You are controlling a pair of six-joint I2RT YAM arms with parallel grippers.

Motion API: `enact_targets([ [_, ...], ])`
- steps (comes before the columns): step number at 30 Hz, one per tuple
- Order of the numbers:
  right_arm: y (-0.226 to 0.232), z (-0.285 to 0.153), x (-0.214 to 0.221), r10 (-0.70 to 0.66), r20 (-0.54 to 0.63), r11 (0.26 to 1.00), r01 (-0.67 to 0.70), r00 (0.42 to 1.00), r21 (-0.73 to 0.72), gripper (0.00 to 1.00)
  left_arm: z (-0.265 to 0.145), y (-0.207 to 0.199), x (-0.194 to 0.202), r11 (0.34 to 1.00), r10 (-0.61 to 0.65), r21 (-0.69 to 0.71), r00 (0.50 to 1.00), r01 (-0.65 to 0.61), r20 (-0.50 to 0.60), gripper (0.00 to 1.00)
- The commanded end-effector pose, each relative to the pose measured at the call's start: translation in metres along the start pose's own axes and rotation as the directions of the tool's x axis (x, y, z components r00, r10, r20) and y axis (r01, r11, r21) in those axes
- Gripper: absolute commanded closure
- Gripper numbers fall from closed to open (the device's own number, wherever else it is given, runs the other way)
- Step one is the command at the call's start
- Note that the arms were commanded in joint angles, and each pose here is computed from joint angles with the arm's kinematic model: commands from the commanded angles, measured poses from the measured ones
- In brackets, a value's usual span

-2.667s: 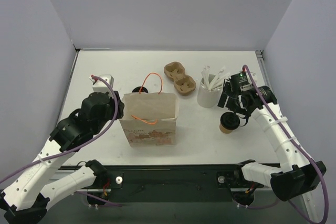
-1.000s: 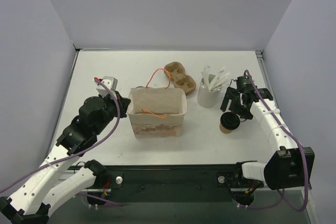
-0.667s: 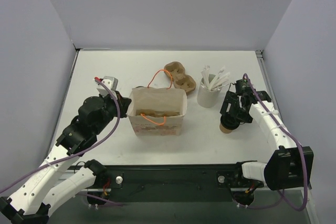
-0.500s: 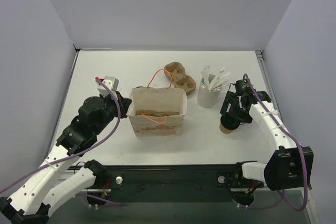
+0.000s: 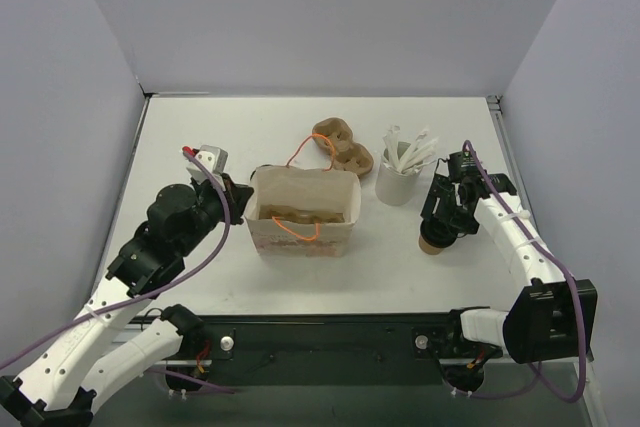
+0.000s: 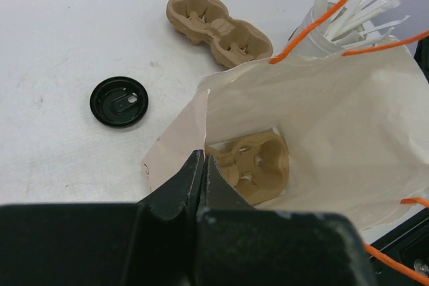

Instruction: Pack the takeout coffee

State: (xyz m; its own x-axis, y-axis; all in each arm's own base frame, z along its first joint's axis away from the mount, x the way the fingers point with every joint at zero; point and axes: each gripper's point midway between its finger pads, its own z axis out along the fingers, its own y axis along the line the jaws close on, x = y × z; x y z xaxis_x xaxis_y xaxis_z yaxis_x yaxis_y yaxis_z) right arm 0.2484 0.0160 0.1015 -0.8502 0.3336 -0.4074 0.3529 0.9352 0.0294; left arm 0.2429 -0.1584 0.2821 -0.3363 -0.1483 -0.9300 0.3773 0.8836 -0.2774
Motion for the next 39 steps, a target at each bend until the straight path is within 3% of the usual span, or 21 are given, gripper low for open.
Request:
enact_targets([
  [1, -0.007, 0.0, 0.007, -0.041, -0.024, 0.999, 0.042, 0.999, 0.029, 0.39, -0.008, -0.018, -0.041, 0.995, 0.021, 0.092, 0.986, -0.036, 0.166, 1.0],
  [8, -0.001, -0.018, 0.002, -0.111, 0.04, 0.992, 0.113, 0.993, -0.05, 0.44, -0.013, -0.037, -0.043, 0.974, 0.053, 0.205, 0.979, -0.094, 0.194, 1.0],
  [17, 0.01, -0.055, -0.006, -0.179, 0.163, 0.968, 0.203, 0.97, -0.147, 0.47, -0.014, -0.036, -0.021, 0.968, 0.058, 0.231, 0.985, -0.095, 0.162, 1.0],
  [24, 0.035, -0.118, -0.028, -0.207, 0.323, 0.92, 0.296, 0.923, -0.256, 0.48, -0.018, -0.037, -0.015, 0.962, 0.069, 0.251, 0.985, -0.107, 0.156, 1.0],
  [32, 0.09, -0.271, -0.068, -0.196, 0.673, 0.736, 0.561, 0.713, -0.38, 0.49, -0.025, -0.045, -0.023, 0.946, 0.066, 0.298, 0.974, -0.13, 0.217, 1.0],
  [39, 0.143, -0.367, -0.04, -0.181, 0.842, 0.41, 0.818, 0.508, -0.405, 0.49, -0.021, -0.05, -0.032, 0.94, 0.061, 0.312, 0.968, -0.138, 0.242, 1.0],
])
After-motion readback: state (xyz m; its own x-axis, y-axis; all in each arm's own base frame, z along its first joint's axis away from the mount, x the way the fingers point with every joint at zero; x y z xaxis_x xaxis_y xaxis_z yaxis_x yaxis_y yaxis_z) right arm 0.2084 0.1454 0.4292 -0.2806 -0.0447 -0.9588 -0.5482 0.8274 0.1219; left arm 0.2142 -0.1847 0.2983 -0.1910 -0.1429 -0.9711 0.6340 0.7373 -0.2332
